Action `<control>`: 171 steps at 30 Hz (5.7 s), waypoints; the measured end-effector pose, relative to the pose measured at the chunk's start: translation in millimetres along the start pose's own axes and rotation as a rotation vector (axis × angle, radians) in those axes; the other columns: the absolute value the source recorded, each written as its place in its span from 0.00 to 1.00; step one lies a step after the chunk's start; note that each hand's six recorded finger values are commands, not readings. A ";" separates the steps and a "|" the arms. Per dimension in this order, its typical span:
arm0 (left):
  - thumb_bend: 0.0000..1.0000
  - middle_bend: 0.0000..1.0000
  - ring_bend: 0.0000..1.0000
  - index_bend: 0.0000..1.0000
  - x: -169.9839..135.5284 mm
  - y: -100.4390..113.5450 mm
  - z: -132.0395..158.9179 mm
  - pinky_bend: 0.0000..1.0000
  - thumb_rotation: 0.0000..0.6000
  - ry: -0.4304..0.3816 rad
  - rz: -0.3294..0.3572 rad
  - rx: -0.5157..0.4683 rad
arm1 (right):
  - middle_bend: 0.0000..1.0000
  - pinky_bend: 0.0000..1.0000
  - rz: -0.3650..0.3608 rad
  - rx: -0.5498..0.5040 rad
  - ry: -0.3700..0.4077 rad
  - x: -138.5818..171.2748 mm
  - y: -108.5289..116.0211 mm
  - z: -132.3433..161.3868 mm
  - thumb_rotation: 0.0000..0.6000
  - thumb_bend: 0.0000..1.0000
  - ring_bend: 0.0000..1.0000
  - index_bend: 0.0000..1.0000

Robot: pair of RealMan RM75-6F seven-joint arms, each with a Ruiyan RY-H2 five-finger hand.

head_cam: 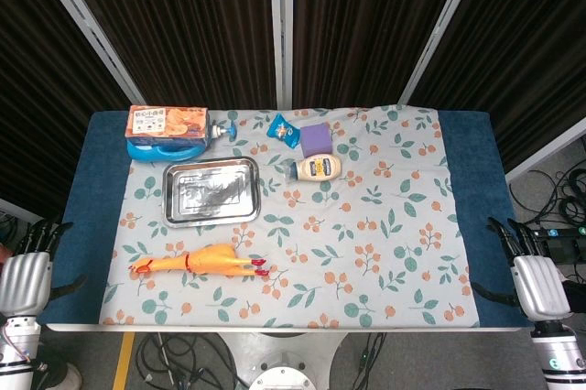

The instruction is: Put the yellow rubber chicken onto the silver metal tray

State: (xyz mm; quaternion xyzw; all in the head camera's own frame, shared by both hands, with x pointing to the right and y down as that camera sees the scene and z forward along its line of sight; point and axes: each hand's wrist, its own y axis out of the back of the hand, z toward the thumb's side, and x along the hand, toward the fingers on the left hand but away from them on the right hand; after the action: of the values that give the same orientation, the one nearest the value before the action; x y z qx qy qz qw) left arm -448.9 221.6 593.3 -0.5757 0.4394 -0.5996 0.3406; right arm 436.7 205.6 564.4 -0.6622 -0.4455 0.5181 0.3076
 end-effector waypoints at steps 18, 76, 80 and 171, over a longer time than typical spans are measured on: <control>0.12 0.18 0.12 0.24 6.0 2.1 29.9 0.22 1.00 -0.113 -0.006 0.000 | 0.18 0.03 -0.040 0.006 -0.020 -1.5 12.8 -6.8 1.00 0.00 0.00 0.05; 0.69 0.76 0.73 0.74 47.9 -136.3 119.8 0.81 1.00 -0.209 -0.406 -0.109 | 0.18 0.03 0.006 -0.013 -0.027 -1.6 10.2 -14.1 1.00 0.00 0.00 0.05; 0.74 0.81 0.80 0.78 50.3 -129.6 121.7 0.87 1.00 -0.231 -0.410 -0.171 | 0.18 0.03 0.019 -0.006 0.014 -8.0 14.3 -2.9 1.00 0.05 0.00 0.05; 0.77 0.84 0.81 0.79 72.0 -29.4 293.4 0.87 1.00 -0.587 -0.400 -0.283 | 0.85 0.44 0.416 -0.063 0.412 -145.7 -93.6 306.5 1.00 1.00 0.65 0.85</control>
State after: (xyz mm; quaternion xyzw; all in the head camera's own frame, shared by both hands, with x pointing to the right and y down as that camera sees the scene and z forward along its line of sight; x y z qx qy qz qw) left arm -163.3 127.4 634.0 -0.8387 0.2804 -0.3971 0.2453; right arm 107.4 95.3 621.8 -0.8399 -0.2441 0.4104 0.2579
